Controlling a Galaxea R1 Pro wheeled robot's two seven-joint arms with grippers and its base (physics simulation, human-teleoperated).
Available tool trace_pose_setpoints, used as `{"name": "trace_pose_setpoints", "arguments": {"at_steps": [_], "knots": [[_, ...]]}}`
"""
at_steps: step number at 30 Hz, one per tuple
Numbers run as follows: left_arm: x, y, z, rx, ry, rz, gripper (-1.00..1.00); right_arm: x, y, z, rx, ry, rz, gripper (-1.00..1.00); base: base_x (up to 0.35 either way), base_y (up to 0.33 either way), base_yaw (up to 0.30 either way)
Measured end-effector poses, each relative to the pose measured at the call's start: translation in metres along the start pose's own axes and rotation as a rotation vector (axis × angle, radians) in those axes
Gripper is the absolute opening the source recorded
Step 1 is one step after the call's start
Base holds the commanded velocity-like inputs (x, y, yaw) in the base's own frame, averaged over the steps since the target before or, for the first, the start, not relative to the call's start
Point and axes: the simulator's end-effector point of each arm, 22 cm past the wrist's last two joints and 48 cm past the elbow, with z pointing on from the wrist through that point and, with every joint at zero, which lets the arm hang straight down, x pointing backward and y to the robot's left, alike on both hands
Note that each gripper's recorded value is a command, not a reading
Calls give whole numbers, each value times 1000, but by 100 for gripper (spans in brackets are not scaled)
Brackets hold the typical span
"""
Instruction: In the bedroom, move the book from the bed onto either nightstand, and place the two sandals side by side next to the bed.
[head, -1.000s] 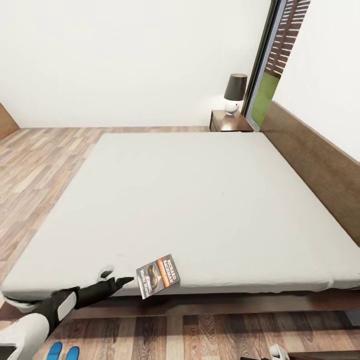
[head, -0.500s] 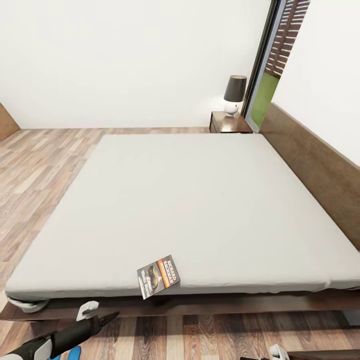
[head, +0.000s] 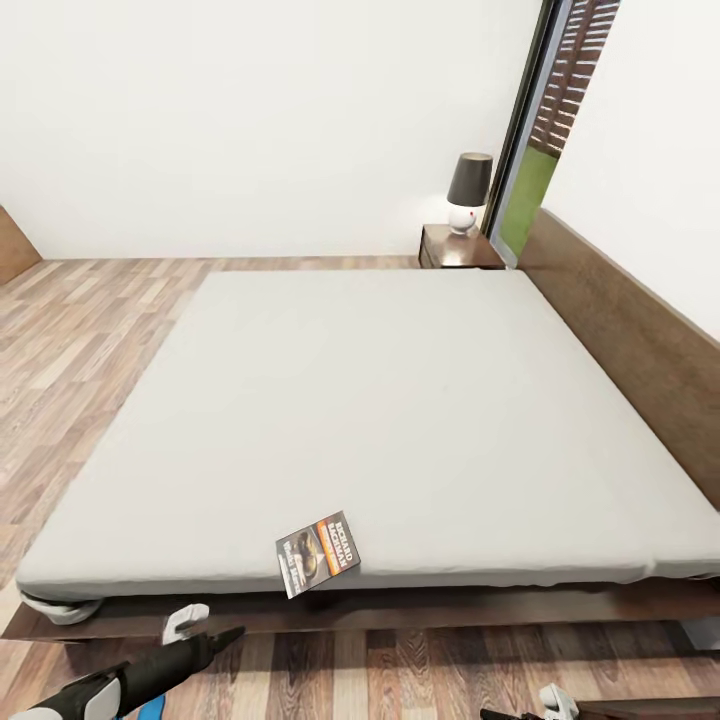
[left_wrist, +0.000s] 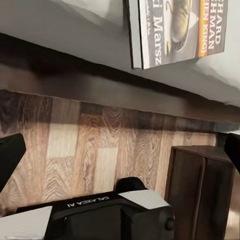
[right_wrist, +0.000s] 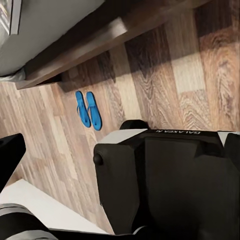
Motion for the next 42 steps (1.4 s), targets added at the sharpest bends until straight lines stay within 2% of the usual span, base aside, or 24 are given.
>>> {"name": "trace_pose_setpoints", "arguments": {"at_steps": [4, 18, 29, 42], "knots": [[4, -2, 4, -35, 3, -4, 100, 1, 3, -4, 0, -2, -3, 100, 0, 0, 0], [4, -12, -8, -35, 3, -5, 100, 4, 14, -15, 0, -1, -2, 100, 0, 0, 0], [4, -12, -8, -36, 3, -5, 100, 4, 15, -14, -3, -1, -2, 100, 0, 0, 8], [8, -9, -7, -38, 10, -10, 100, 8, 14, -12, -3, 4, 3, 100, 0, 0, 119]]}}
